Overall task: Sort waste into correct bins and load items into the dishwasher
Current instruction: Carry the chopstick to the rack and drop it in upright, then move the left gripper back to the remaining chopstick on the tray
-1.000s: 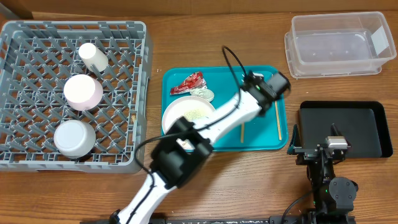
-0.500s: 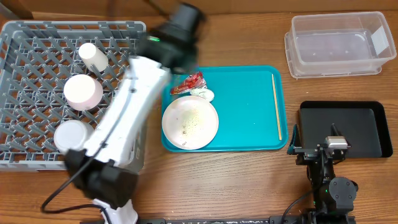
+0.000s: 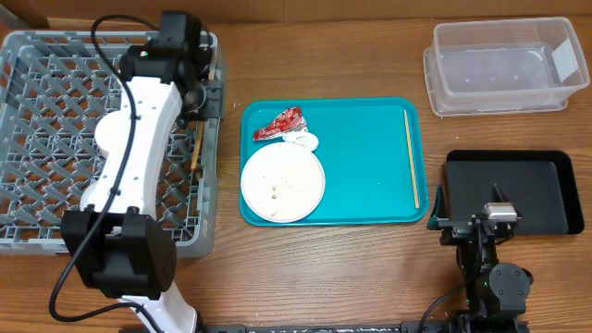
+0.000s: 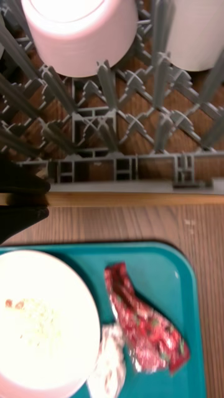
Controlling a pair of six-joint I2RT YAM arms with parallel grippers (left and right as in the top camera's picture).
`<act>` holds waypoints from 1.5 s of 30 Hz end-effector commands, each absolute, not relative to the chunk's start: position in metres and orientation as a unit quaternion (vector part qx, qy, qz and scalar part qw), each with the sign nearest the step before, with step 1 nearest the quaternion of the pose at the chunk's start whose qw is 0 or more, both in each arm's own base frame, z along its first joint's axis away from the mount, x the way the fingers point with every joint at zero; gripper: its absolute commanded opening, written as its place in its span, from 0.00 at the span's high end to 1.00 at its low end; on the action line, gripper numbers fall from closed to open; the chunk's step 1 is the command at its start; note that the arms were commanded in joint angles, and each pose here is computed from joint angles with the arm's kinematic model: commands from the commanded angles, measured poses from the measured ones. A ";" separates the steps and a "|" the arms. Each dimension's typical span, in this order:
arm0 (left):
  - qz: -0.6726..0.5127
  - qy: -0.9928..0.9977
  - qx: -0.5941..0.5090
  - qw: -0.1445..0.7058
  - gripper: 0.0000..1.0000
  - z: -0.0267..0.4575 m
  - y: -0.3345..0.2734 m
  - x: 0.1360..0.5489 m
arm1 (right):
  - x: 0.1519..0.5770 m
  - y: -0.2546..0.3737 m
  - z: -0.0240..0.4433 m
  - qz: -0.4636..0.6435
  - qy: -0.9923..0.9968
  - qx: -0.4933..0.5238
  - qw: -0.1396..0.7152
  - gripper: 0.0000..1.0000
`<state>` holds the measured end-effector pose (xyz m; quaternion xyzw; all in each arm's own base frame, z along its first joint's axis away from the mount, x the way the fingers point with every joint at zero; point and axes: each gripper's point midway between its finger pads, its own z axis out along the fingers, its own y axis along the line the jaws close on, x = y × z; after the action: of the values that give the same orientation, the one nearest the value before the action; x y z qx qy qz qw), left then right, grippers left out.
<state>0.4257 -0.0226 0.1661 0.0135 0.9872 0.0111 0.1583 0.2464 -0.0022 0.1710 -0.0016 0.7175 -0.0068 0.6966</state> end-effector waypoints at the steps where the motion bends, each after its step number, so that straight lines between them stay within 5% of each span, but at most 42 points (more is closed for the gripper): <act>1: 0.007 0.990 0.010 0.143 0.96 0.147 -0.006 0.423 | 0.246 -0.005 0.170 -0.013 0.715 0.001 0.699 0.01; 20: -0.053 0.983 0.026 0.171 0.96 0.100 0.000 0.434 | 0.246 -0.005 0.170 -0.013 0.715 0.001 0.699 0.00; 21: -0.053 0.983 0.026 0.172 0.92 0.101 0.000 0.434 | 0.246 -0.005 0.170 -0.013 0.715 0.001 0.699 0.00; 22: -0.052 0.983 0.025 0.173 0.77 0.101 0.001 0.434 | 0.246 -0.005 0.170 -0.013 0.715 0.001 0.699 0.00; 23: -0.051 0.983 0.021 0.174 0.53 0.101 0.001 0.435 | 0.246 -0.005 0.170 -0.013 0.715 0.001 0.699 0.00; 24: -0.051 0.983 0.016 0.177 0.09 0.102 0.002 0.436 | 0.246 -0.005 0.170 -0.013 0.715 0.001 0.699 0.00; 25: -0.052 0.982 0.009 0.181 0.00 0.103 0.002 0.439 | 0.246 -0.005 0.170 -0.013 0.715 0.001 0.699 0.01; 36: -0.165 0.954 -0.058 0.243 0.00 0.187 -0.029 0.472 | 0.246 -0.005 0.170 -0.013 0.715 0.001 0.699 0.00; 41: -0.403 0.892 -0.049 0.200 0.07 0.240 -0.105 0.458 | 0.246 -0.005 0.170 -0.013 0.715 0.001 0.699 0.01; 45: -0.435 0.885 -0.005 0.169 0.00 0.243 -0.153 0.443 | 0.246 -0.005 0.170 -0.013 0.715 0.001 0.699 0.00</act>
<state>0.4622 -0.0964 0.2236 -0.0405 0.9133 -0.3428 0.2164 0.2464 -0.0024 0.1710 -0.0015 0.7175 -0.0072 0.6966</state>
